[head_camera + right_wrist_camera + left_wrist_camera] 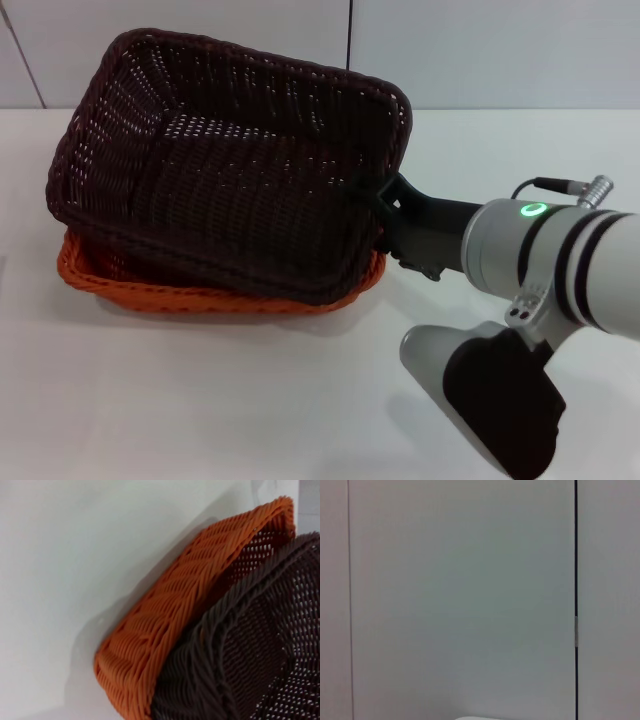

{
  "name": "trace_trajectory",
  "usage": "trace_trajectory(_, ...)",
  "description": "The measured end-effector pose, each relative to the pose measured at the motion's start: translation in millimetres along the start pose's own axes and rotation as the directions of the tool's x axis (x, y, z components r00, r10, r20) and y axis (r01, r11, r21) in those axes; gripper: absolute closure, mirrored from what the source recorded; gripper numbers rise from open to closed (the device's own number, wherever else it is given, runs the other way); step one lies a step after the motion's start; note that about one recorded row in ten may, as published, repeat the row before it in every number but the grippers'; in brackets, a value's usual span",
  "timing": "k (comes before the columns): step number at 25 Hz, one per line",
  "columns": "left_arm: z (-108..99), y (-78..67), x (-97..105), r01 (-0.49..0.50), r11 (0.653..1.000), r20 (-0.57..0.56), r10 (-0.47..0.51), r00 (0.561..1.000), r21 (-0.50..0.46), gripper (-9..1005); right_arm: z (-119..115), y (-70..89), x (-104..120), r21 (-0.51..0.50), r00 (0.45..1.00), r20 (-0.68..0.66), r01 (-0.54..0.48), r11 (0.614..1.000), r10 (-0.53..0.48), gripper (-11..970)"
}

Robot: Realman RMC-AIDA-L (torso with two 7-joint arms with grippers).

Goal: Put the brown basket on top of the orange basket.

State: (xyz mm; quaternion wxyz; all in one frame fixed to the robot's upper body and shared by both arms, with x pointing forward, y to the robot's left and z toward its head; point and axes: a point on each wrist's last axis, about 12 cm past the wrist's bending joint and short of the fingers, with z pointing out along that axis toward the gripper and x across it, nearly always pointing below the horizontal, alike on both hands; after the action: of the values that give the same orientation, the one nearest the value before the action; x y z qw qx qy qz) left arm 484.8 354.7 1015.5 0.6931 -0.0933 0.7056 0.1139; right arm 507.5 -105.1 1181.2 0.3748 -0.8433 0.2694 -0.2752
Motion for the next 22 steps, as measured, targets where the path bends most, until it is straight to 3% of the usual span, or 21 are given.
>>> trace_trajectory(4,1.8,-0.9,-0.4,-0.003,1.0,-0.002,0.003,1.0,0.005,163,-11.8,0.9,-7.8,0.021,1.0,0.009,-0.023,1.0,0.023,235)
trace_trajectory(10,2.6,-1.7,-0.8,-0.012,1.0,0.0,0.012,1.0,0.015,163,-32.6,9.9,-23.8,0.054,0.996,0.025,-0.09,0.995,0.088,189)
trace_trajectory(13,0.9,1.4,1.4,-0.028,1.0,-0.007,0.028,1.0,0.011,163,-35.3,9.9,-22.6,0.146,0.988,0.003,-0.154,0.977,0.155,165)
trace_trajectory(16,1.2,1.8,1.2,-0.049,0.999,-0.005,0.049,0.999,0.009,164,-33.7,7.7,-16.0,0.29,0.959,-0.011,-0.268,0.919,0.283,150)
trace_trajectory(19,1.6,1.5,1.0,-0.053,0.999,-0.004,0.053,0.999,0.01,164,-29.4,10.4,-5.2,0.424,0.912,0.003,-0.374,0.825,0.411,150)
trace_trajectory(22,3.2,0.2,0.2,-0.054,0.998,-0.001,0.054,0.999,0.013,164,-23.6,23.8,13.5,0.525,0.862,-0.002,-0.431,0.734,0.508,149)
